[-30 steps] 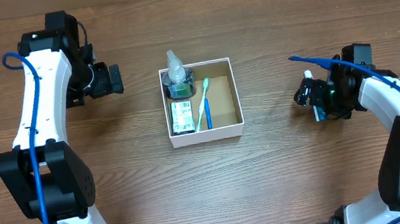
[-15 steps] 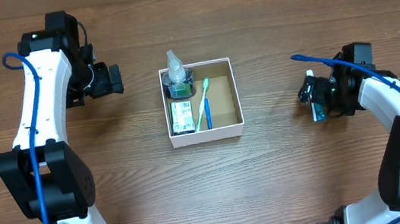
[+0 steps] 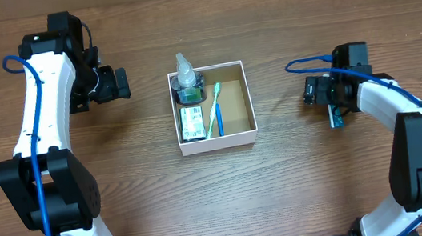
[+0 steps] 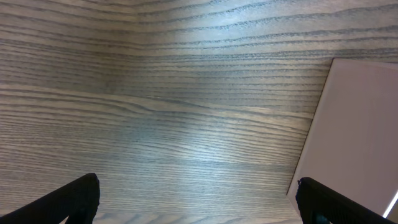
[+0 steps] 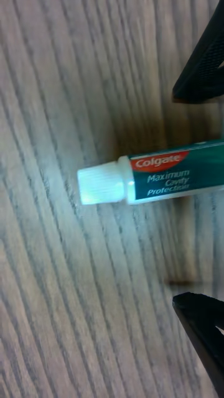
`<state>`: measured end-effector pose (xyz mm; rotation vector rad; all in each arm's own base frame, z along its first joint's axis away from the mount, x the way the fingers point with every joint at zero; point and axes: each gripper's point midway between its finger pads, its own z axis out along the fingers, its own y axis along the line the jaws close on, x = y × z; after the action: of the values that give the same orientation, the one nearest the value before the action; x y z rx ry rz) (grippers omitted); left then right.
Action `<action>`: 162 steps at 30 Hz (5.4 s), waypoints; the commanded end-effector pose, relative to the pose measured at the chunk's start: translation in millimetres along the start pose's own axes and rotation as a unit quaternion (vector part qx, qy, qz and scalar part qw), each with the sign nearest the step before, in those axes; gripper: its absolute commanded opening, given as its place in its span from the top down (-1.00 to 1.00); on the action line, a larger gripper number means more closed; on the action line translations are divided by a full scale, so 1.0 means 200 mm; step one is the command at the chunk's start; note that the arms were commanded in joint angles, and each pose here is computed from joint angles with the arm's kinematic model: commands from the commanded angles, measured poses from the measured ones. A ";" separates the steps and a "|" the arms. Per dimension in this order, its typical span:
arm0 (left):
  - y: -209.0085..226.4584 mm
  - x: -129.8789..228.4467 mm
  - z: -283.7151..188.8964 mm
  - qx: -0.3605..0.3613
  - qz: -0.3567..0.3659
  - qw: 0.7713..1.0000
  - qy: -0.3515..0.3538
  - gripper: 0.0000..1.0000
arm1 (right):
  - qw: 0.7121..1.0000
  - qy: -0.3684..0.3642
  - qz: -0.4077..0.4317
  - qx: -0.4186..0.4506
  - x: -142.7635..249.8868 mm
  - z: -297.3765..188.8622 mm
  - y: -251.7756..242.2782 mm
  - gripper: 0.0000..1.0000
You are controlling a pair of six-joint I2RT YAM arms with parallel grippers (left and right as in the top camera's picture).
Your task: Pack container
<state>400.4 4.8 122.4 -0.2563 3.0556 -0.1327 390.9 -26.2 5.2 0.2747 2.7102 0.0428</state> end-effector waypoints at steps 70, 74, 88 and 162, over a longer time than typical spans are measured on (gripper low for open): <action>-0.01 0.00 -0.03 0.010 0.011 1.000 -0.008 -1.00 | 0.962 -0.105 -0.109 -0.225 0.09 -0.78 1.35 0.73; -0.01 0.00 -0.03 0.010 0.011 1.000 -0.008 -1.00 | 0.964 -0.105 -0.110 -0.220 0.09 -0.72 1.37 0.72; -0.02 0.00 -0.03 0.010 0.013 1.000 -0.008 -1.00 | 0.964 -0.135 -0.104 -0.206 0.03 -0.73 1.36 0.71; -0.02 0.00 -0.03 0.010 0.013 1.000 -0.008 -1.00 | 0.973 -0.222 0.035 -0.055 -0.24 -1.17 0.43 -1.00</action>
<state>400.4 4.6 122.4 -0.2557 3.0557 -0.1327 354.3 52.9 231.8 0.3047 2.2800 0.1380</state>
